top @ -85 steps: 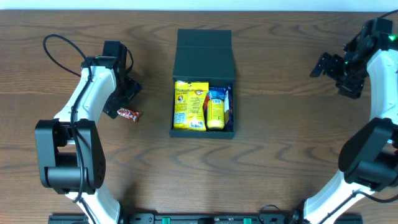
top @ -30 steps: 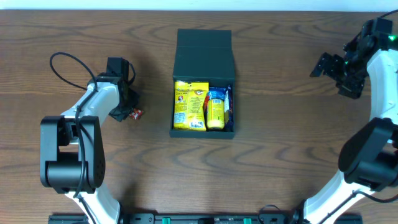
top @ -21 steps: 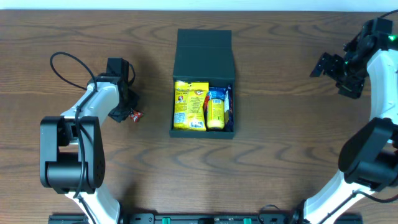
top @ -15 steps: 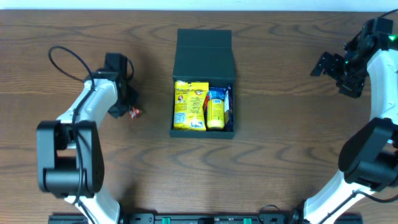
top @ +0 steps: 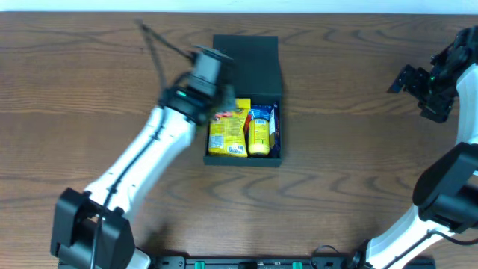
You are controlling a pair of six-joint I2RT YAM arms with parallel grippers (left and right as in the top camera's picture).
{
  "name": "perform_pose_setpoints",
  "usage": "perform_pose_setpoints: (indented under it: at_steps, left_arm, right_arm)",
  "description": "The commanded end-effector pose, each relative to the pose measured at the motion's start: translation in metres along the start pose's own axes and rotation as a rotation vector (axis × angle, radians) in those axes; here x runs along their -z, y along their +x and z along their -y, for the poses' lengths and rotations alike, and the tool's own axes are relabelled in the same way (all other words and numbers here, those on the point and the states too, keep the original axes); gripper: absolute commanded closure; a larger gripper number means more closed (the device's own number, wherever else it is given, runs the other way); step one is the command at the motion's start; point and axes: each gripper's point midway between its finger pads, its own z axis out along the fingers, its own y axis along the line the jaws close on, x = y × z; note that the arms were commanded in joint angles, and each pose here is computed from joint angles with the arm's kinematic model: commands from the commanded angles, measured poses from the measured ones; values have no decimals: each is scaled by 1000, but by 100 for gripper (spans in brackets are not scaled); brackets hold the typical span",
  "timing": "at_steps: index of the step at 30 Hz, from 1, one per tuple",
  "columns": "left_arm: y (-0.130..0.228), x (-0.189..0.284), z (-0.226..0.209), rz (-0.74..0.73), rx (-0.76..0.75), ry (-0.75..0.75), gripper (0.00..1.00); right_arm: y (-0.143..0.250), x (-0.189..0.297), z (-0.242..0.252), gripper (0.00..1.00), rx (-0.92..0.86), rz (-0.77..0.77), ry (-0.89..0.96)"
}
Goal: Pack container
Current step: 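Carry the KitKat into the box and push it down beside the Dairy Milk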
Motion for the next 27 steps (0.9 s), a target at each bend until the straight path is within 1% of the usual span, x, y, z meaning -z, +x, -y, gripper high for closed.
perform_pose_setpoints:
  at_steps: [1,6,11,17,24,27]
  left_arm:
    - [14,-2,25,-20,-106,28,94]
    - [55,-26,53,-155,-156,107,94]
    - [74,-37,63,-195,-190,108,95]
    - [84,-46,69,-209,-209,111,94]
    - [82,-46,79,-188,-209,136,94]
    - [86,-44,84,-207,-208,166,90]
  right_arm:
    - [-6,7,1,1,11,25,-2]
    - [-6,7,1,1,11,25,-2]
    - [-5,7,1,1,9,18,-2]
    - [-4,7,-2,1,9,15,-16]
    - [-4,7,-2,1,9,14,-16]
    - [-3,7,-2,1,9,12,-16]
